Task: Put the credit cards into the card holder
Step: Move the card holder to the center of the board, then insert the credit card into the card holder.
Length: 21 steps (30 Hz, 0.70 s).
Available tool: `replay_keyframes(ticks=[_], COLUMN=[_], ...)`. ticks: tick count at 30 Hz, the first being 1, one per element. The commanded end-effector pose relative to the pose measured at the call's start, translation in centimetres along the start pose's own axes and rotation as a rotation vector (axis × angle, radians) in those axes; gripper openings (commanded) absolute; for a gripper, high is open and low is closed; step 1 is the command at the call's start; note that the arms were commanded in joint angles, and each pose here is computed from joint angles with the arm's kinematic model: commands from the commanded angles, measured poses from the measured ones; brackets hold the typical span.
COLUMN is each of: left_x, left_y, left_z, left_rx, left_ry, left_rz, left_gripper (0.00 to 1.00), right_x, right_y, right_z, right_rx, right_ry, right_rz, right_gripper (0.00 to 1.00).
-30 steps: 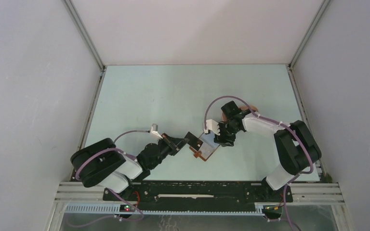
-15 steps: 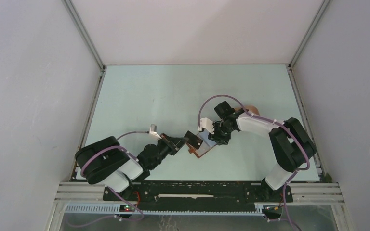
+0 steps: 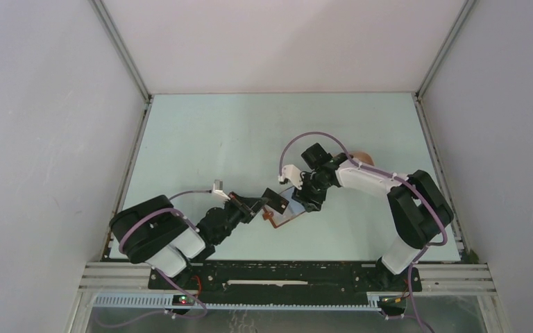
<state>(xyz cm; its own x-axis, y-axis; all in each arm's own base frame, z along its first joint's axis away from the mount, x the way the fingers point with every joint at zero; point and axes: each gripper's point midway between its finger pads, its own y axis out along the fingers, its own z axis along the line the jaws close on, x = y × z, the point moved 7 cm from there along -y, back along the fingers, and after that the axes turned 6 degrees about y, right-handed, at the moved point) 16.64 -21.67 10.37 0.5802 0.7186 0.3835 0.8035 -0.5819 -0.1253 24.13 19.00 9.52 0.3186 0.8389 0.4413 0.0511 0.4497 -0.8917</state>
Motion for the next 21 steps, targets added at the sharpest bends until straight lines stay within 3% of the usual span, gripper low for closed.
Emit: replay_keyframes(ticks=[1, 21], left_x=[0.6, -0.6], left_y=[0.2, 2.0], left_z=[0.8, 2.4], left_rx=[0.01, 0.07], left_ry=[0.029, 0.017], left_rz=[-0.01, 0.051], left_gripper=[0.0, 0.0], right_x=[0.9, 0.2], right_y=[-2.5, -2.3], right_z=[-0.7, -1.3], right_rx=[-0.009, 0.053], right_ry=[0.03, 0.072], right_rz=[-0.048, -0.008], right_gripper=[0.61, 0.6])
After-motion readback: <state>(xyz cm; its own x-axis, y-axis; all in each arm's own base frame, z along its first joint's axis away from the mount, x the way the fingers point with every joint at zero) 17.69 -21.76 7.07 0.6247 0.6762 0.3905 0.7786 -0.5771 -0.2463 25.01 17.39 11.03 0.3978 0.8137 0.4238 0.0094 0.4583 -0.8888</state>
